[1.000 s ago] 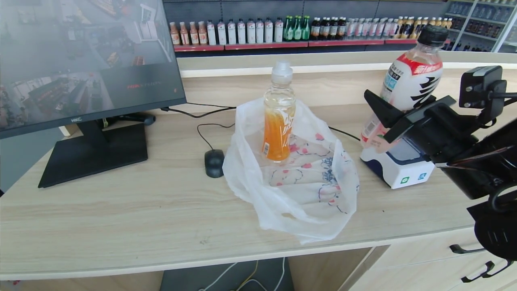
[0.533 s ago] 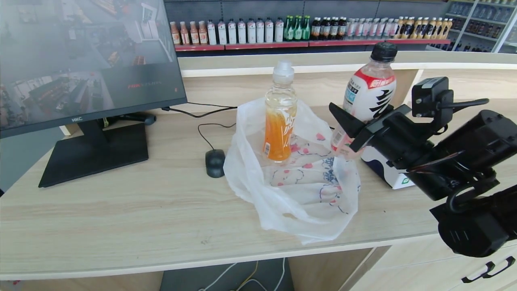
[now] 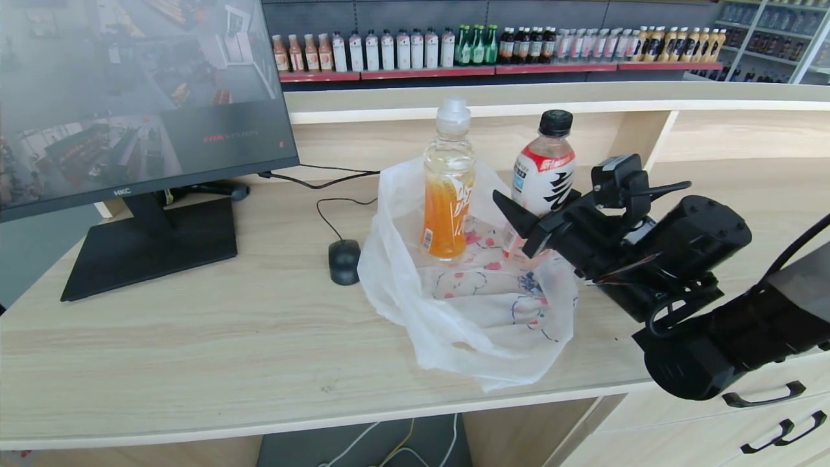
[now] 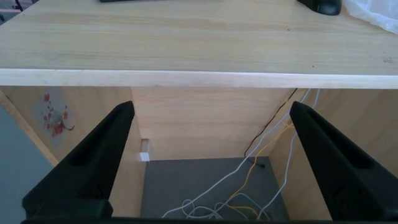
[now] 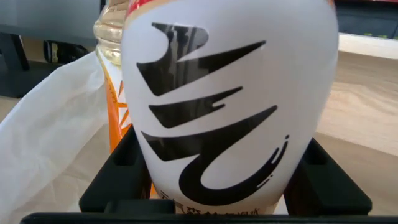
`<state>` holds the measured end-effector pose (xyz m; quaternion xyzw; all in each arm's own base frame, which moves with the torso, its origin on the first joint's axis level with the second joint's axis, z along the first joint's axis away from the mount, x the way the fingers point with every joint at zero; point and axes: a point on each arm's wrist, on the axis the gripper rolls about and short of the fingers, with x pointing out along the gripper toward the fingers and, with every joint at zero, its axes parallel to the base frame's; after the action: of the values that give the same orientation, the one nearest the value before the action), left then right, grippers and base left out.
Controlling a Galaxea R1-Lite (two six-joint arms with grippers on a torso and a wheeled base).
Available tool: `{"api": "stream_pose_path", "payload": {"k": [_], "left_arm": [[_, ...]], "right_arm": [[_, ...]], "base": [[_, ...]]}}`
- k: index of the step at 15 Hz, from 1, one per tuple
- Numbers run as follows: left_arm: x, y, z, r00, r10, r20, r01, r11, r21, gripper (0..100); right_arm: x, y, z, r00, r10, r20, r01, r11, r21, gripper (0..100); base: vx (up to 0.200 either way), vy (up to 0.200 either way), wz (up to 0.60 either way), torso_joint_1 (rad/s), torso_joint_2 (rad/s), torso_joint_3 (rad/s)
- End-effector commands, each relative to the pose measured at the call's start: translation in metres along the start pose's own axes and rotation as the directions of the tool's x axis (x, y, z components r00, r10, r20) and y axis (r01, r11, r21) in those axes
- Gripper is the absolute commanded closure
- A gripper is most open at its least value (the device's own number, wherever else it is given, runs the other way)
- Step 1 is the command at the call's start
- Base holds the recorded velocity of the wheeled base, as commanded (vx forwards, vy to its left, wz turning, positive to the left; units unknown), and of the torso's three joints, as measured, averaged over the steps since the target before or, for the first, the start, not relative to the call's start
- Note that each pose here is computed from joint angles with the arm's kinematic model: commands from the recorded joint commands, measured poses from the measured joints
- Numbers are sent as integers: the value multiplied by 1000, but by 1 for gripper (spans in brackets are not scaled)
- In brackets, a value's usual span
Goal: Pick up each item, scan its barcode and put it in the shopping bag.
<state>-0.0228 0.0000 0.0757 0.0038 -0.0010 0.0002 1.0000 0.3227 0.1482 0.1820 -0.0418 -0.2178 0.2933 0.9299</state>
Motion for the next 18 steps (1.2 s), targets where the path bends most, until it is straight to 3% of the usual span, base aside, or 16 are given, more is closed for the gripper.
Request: {"api": "stream_pose_path", "payload": {"k": [1,6,11,18], "left_arm": [[0,0,0,1000,0,1,0,1000,0,0],[0,0,0,1000,0,0,0,1000,0,0],[0,0,0,1000,1,1,-1,1000,0,0],[0,0,0,1000,0,1,0,1000,0,0]], "right_arm": [[2,2,-16,999,7,-34,-7,1000,8,100],[11,2,-20,1000,9,-17,-9,1000,6,100],[19,26,-23,998,58,-6,-58,998,29,100],[16,10,-38,999,23,-47,-22,1000,21,100]], "base": [[0,0,0,0,0,0],[0,0,0,0,0,0],[0,0,0,0,0,0],[0,0,0,0,0,0]]}}
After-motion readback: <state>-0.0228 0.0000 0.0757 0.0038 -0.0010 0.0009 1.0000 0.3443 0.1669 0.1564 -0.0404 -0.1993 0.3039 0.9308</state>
